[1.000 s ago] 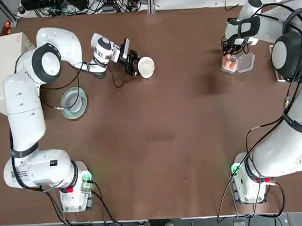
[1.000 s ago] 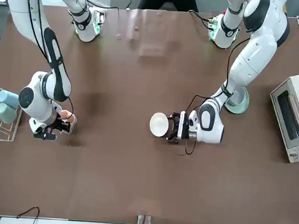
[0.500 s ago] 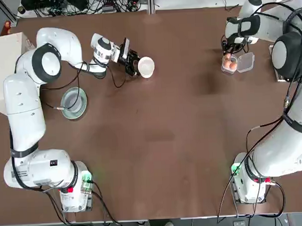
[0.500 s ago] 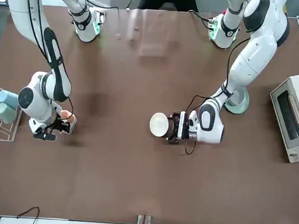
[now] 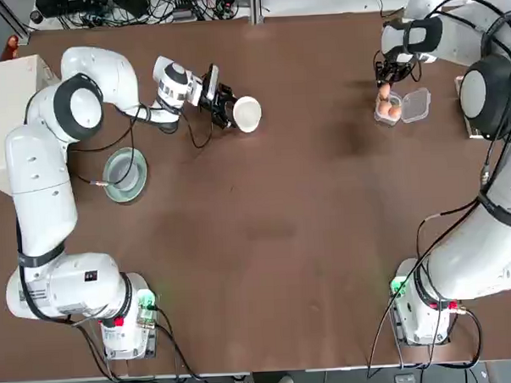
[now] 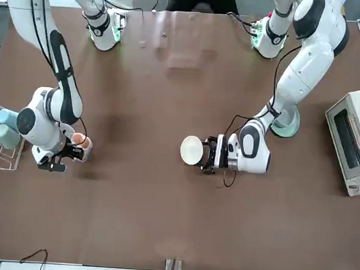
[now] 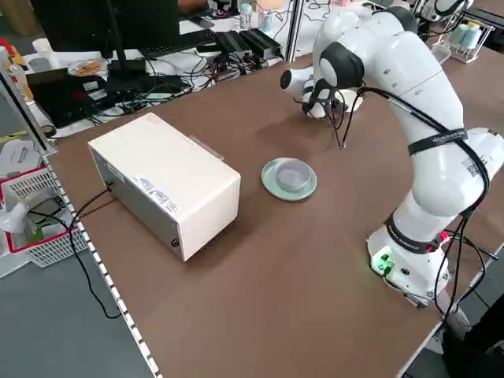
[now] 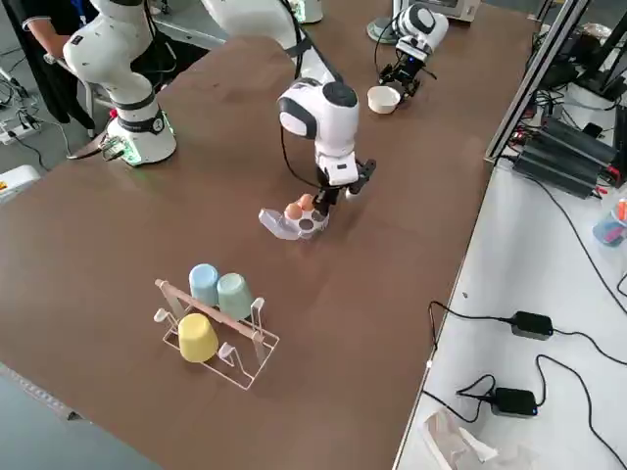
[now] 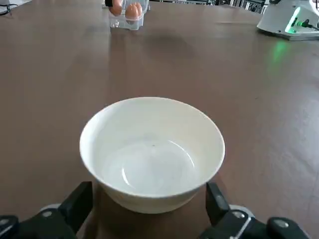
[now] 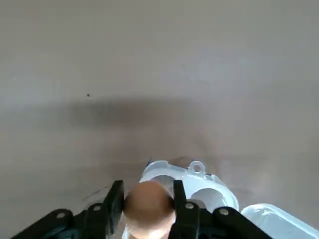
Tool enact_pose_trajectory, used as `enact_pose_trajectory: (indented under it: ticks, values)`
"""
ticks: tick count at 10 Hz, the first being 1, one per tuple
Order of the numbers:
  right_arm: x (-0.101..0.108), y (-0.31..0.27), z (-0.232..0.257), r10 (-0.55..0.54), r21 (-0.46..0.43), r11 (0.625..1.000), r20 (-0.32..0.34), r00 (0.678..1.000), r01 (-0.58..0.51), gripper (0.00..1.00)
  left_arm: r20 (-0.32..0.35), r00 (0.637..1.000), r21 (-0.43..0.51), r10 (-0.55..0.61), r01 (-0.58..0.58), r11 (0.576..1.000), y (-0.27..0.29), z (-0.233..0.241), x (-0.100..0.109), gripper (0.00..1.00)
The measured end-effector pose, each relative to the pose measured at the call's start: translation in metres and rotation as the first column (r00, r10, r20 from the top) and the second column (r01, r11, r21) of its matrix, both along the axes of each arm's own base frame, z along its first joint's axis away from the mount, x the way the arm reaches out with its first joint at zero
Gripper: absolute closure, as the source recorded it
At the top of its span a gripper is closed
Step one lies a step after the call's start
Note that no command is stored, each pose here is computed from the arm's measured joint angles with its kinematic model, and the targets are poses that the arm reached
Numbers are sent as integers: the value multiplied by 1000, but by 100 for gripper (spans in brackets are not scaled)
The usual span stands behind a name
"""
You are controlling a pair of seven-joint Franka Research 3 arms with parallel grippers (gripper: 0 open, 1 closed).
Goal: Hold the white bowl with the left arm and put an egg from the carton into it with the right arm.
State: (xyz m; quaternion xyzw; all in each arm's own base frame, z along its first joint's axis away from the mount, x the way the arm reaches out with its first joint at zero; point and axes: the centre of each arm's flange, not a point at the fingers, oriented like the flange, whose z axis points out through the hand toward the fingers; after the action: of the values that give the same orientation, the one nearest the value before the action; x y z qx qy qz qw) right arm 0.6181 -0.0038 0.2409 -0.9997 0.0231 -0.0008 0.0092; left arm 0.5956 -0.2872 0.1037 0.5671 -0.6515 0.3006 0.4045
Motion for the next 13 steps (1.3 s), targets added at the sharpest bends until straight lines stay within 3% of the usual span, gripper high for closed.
enact_pose_trajectory:
  ticks: [13]
  values:
    - [11,96,23,-94,65,994,28,995,92,55,4,1000,-1,1,-1,1000,0,1,1,0]
